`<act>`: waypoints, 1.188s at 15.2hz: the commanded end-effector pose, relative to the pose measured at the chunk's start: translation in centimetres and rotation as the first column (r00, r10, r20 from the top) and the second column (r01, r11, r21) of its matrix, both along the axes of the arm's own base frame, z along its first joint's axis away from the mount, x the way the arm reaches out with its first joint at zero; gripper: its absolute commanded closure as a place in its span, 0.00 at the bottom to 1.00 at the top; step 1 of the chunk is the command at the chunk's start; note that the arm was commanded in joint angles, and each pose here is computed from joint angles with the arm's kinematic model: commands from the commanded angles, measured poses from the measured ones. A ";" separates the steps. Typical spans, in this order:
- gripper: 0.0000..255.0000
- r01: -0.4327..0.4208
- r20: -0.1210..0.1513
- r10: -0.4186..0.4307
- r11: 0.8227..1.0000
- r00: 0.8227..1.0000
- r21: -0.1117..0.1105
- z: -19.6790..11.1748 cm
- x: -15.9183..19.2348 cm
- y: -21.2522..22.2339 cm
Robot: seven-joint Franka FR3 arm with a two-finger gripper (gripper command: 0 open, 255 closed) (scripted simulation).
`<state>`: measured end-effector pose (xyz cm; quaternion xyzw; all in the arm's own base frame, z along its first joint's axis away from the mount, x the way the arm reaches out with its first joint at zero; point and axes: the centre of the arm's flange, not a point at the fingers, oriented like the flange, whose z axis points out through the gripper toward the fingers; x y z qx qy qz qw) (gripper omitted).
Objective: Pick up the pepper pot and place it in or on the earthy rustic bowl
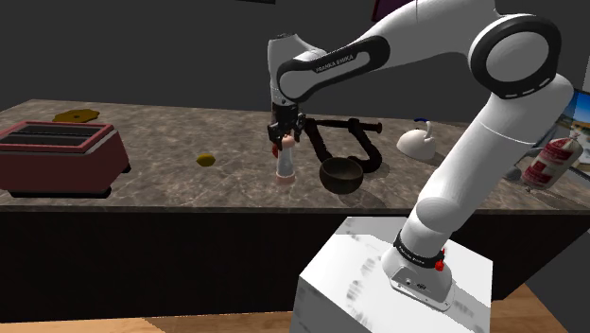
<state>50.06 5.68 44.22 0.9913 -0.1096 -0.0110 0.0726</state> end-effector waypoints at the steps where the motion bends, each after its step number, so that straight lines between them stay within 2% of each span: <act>1: 1.00 0.000 0.000 0.000 1.000 1.000 0.000 1.0 0.0 0.0; 18: 1.00 0.000 0.000 0.000 1.000 1.000 0.000 10.0 0.0 0.0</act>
